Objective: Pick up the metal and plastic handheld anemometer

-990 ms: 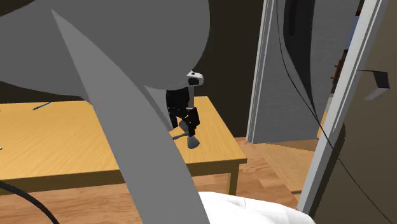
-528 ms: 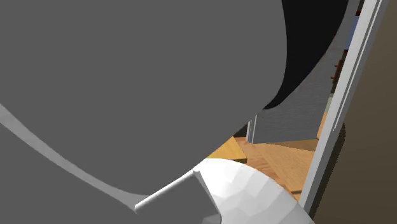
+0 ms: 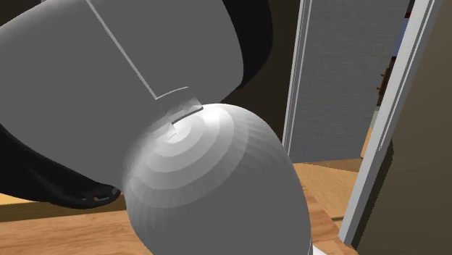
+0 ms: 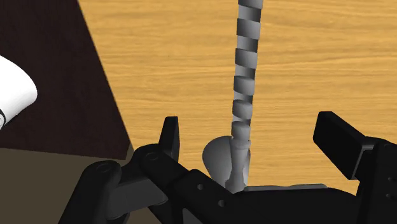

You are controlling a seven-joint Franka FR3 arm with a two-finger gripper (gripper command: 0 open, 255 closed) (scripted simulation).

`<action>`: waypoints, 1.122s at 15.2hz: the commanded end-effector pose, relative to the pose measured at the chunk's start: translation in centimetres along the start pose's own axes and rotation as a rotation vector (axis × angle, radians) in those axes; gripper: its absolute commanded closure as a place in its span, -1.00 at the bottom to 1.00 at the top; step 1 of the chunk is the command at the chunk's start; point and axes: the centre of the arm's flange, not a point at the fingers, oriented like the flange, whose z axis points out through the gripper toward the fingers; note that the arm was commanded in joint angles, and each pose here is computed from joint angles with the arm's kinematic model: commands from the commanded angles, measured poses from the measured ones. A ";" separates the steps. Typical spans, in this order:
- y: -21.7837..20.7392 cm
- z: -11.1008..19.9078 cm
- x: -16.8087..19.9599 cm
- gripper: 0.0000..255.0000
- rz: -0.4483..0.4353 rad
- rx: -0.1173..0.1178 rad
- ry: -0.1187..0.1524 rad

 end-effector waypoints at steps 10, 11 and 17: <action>-0.2 2.4 -0.8 1.00 0.004 0.000 0.000; -0.2 2.4 -0.8 1.00 0.004 0.000 0.000; -0.1 1.3 -0.5 1.00 0.004 0.000 0.000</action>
